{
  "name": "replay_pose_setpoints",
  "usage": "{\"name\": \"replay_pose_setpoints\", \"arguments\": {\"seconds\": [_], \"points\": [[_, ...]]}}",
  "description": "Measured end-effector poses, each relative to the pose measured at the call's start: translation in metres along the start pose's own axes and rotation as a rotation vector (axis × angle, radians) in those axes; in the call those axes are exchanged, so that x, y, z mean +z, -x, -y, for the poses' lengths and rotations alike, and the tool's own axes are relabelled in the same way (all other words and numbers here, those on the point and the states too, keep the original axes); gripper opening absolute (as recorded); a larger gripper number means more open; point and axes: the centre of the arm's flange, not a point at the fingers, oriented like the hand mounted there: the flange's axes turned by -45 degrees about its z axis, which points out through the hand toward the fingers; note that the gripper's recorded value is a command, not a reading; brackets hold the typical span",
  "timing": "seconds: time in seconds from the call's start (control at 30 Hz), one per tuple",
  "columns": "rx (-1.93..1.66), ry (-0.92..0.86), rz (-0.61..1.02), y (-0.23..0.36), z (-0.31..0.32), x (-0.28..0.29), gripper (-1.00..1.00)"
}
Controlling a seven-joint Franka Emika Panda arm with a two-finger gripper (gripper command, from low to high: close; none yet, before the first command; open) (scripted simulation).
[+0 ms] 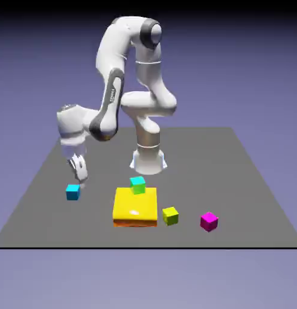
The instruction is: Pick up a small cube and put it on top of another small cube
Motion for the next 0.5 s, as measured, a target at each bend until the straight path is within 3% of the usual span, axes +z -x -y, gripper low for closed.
{"name": "replay_pose_setpoints", "arguments": {"seconds": [0.1, 0.33, 0.37, 0.5], "points": [[0.204, 0.049, 0.048, -0.026, -0.049, 0.017, 0.0], [0.203, 0.049, 0.046, -0.027, -0.052, 0.079, 0.0], [0.204, 0.049, 0.048, -0.026, -0.053, 0.086, -1.0], [0.202, 0.048, 0.044, -0.028, -0.05, 0.063, -1.0]]}}
